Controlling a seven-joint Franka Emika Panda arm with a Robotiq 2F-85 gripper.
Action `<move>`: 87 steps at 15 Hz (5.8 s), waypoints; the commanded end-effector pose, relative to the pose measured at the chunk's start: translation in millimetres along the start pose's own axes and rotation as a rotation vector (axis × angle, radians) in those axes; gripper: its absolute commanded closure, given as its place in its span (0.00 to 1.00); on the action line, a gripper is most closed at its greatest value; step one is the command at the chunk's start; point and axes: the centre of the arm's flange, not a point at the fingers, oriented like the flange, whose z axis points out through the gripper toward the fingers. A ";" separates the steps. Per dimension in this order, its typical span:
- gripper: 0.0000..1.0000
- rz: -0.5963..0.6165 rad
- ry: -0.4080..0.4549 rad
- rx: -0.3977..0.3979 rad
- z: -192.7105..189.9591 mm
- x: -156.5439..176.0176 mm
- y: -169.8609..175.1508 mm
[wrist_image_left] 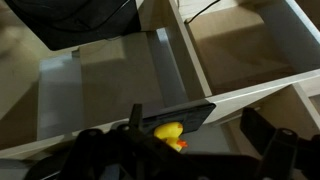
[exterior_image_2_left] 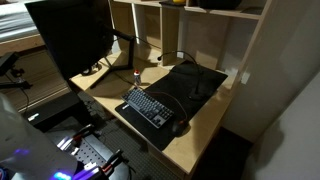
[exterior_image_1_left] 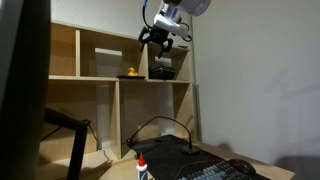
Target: Move the rubber duck to the top of the shelf
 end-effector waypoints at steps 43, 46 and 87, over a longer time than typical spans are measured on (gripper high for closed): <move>0.00 0.086 0.241 -0.078 186.6 142.2 -26.9; 0.00 0.087 0.218 -0.081 202.4 139.1 -24.2; 0.11 0.290 0.028 -0.112 109.2 154.1 -54.4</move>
